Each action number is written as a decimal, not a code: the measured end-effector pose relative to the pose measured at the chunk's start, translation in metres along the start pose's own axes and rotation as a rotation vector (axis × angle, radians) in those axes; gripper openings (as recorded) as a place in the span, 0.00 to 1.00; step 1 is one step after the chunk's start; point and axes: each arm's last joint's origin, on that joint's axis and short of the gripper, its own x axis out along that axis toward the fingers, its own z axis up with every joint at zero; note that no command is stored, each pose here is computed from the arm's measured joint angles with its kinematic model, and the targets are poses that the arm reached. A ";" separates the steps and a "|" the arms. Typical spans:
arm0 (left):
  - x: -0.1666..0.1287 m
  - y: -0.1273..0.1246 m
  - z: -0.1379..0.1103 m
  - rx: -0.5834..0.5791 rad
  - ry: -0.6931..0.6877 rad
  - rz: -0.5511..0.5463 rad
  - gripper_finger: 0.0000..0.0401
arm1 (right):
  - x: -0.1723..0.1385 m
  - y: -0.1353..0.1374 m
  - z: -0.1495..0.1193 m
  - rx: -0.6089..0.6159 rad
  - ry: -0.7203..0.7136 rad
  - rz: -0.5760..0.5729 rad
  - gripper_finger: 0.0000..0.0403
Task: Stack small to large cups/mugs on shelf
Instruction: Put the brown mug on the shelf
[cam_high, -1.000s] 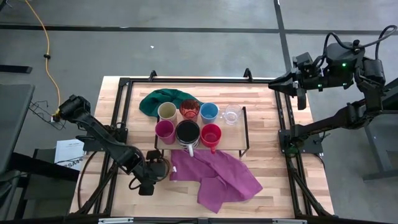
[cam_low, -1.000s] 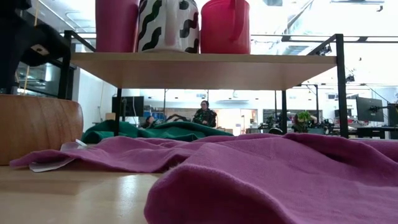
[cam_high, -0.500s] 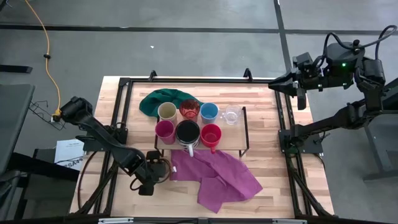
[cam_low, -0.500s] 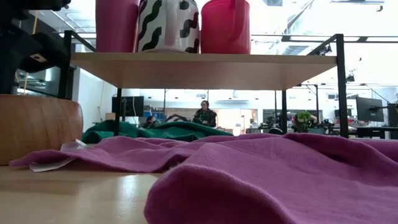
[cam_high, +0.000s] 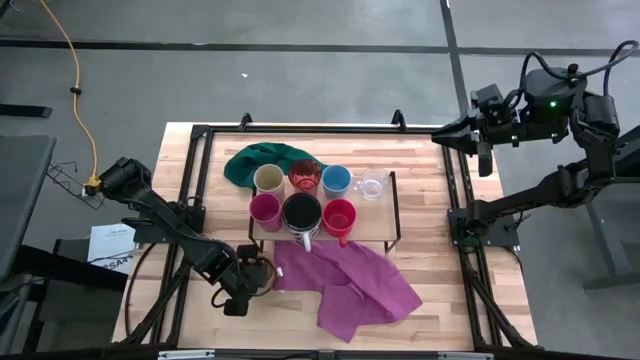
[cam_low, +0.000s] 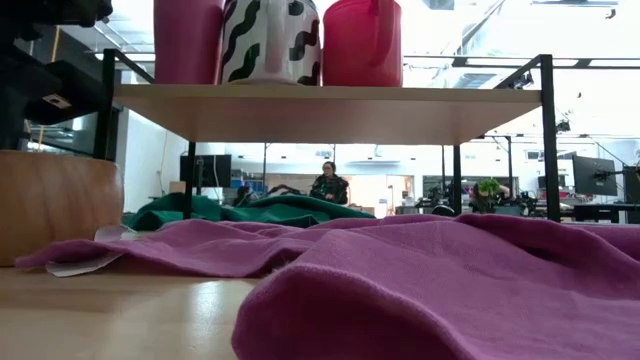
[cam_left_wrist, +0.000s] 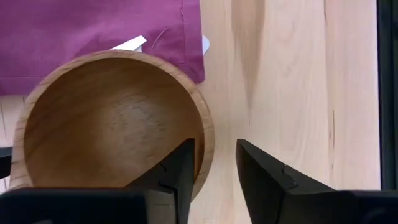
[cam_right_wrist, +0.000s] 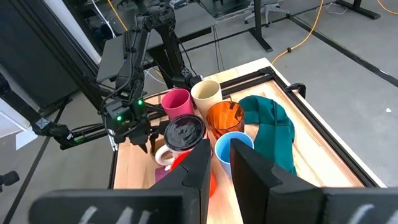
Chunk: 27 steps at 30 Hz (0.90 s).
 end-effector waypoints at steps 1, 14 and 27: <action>0.000 0.000 0.000 -0.001 0.000 -0.002 0.25 | 0.000 0.000 0.000 0.000 0.000 0.000 0.13; -0.001 -0.007 0.006 -0.012 -0.038 -0.104 0.06 | 0.000 0.000 0.000 0.000 0.001 0.000 0.13; -0.001 -0.024 0.032 0.020 -0.155 -0.131 0.05 | 0.000 0.000 -0.002 -0.001 0.023 -0.002 0.13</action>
